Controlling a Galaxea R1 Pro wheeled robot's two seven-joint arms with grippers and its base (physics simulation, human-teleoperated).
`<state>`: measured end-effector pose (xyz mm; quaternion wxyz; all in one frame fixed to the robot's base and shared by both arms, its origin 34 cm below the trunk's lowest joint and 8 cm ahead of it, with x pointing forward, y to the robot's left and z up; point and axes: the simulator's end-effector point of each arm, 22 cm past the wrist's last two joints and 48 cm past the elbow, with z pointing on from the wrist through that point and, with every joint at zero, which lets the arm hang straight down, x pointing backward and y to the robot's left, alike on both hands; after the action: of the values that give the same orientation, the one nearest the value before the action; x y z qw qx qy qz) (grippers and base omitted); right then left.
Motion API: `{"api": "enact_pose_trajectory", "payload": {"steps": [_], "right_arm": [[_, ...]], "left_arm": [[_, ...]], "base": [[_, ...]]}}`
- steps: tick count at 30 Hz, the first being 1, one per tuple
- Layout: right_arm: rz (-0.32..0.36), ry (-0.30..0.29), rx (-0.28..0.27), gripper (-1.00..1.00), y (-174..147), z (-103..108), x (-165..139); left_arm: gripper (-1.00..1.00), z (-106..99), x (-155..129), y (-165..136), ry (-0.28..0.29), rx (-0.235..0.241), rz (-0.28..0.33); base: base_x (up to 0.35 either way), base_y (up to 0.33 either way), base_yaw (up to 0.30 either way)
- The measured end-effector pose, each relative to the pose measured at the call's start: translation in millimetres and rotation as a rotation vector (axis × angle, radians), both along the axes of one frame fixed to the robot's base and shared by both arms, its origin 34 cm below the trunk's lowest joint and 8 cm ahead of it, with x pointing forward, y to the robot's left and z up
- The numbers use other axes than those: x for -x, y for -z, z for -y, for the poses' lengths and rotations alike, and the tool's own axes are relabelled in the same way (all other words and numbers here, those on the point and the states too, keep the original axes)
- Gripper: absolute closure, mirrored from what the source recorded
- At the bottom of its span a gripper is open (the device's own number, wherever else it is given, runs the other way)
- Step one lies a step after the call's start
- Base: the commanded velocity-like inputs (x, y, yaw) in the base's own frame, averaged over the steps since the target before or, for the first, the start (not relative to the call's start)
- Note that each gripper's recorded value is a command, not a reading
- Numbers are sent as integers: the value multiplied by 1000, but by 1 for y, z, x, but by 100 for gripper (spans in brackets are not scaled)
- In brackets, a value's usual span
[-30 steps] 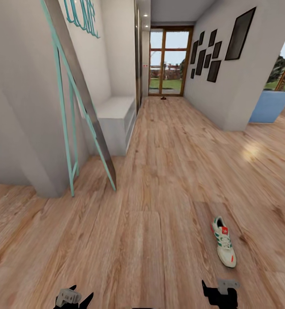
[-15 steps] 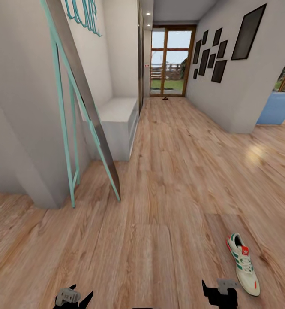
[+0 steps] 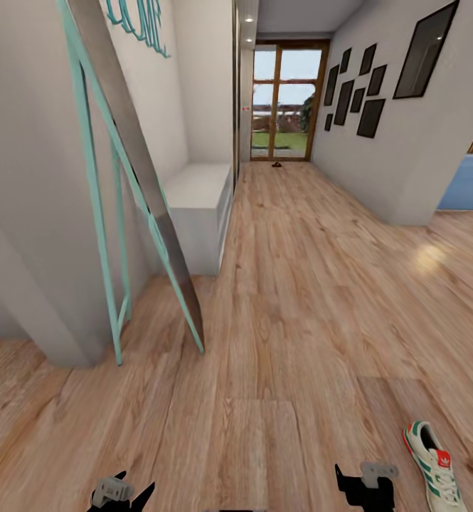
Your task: Pick up the two gym shoes and the two sandals from the corridor floor and place them onto the hallstand (shoe rack) in the corridor, making sure they are on the rack and not on the floor. Arrange them so the two gym shoes are next to each other and the two sandals are next to each other.
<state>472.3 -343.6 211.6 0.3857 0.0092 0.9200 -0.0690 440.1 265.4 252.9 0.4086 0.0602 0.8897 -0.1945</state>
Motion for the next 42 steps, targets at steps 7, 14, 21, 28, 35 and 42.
{"api": "enact_pose_trajectory", "payload": {"steps": [7, 14, 21, 28, 35, 42], "right_arm": [[0, -1, -1, -100, 0, 0, 0], [3, -1, -1, -100, -1, 0, -1], [6, -1, -1, -100, -3, 0, -2], [7, 0, -1, -100, -3, 0, -2], [7, 0, 0, -100, -3, 0, -2], [7, 0, 0, -100, -3, 0, -2]], "left_arm": [[-100, 0, 0, 0, 0, 0, 1], [-100, 0, -1, -1, 0, 0, 4], [-100, 0, -2, -2, 0, 0, 7], [-100, 0, -2, -3, -1, 0, 7], [-100, 0, -2, -3, -1, 0, 8], [-100, 0, -2, -3, -1, 0, 8]], "base": [[336, 5, -114], [337, 1, -260], [337, 0, -182], [337, 0, -20], [322, -75, -3], [286, -155, 0]]}}
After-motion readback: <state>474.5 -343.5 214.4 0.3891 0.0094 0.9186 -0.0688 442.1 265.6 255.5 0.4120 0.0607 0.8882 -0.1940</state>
